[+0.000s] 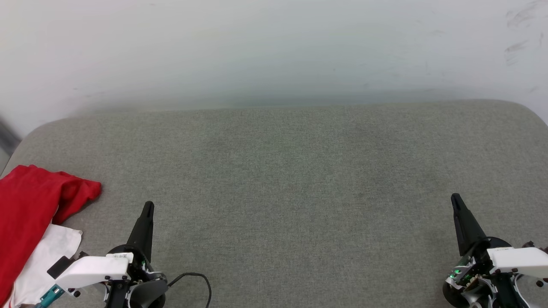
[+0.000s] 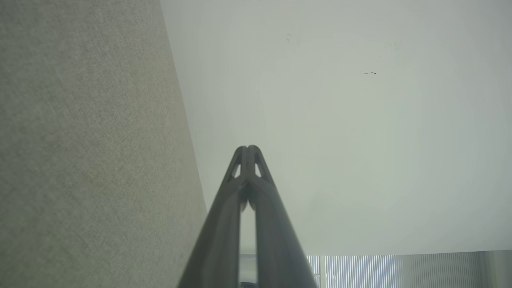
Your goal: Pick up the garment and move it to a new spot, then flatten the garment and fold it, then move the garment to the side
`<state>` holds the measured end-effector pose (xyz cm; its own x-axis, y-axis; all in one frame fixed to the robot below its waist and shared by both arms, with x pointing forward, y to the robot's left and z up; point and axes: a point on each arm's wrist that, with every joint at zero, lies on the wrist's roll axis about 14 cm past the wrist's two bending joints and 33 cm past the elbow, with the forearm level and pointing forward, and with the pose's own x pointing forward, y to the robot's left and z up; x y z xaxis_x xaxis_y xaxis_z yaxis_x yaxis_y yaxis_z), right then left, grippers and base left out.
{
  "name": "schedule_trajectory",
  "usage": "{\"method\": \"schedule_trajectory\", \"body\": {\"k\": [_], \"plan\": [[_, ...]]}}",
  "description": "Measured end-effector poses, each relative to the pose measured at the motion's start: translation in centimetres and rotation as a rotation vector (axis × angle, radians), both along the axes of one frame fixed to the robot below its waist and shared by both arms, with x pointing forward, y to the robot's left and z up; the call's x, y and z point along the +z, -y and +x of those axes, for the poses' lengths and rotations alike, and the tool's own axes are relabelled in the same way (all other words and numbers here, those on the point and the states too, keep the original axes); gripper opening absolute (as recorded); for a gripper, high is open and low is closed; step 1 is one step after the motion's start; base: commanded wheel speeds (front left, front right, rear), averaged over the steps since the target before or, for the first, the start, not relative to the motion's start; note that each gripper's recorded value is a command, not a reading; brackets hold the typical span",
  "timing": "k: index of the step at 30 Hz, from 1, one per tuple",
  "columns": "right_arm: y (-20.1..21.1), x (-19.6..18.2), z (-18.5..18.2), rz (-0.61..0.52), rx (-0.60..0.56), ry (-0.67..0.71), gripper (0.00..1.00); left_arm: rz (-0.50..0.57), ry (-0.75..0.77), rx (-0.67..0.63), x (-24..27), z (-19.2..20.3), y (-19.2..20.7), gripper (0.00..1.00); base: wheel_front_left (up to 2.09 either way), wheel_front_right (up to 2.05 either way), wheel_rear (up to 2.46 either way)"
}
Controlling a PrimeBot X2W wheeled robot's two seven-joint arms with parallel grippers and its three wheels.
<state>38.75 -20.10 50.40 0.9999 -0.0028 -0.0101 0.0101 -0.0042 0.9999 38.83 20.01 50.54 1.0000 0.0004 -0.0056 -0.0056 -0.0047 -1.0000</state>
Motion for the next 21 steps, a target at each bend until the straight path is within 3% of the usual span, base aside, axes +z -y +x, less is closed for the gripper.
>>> {"method": "schedule_trajectory", "body": {"k": [7,8,11,21], "plan": [[0.0,-0.1,-0.1,0.001,0.0,-0.004,0.0,0.0,-0.004,0.0,-0.1,0.0,0.0,0.0,0.0,0.0,0.0],[0.0,-0.5,-0.2,0.002,-0.001,-0.016,1.0,-0.002,-0.015,0.0,-0.5,-0.2,0.0,1.0,0.0,0.0,0.0],[0.1,-1.8,-0.9,0.004,-0.008,-0.053,1.0,-0.006,-0.051,-0.003,-1.7,-0.7,0.3,1.0,0.0,0.0,0.0],[0.1,-0.6,-0.7,-0.026,-0.032,-0.017,1.0,0.017,-0.011,-0.029,-0.4,-0.2,2.1,1.0,0.0,0.0,0.0]]}}
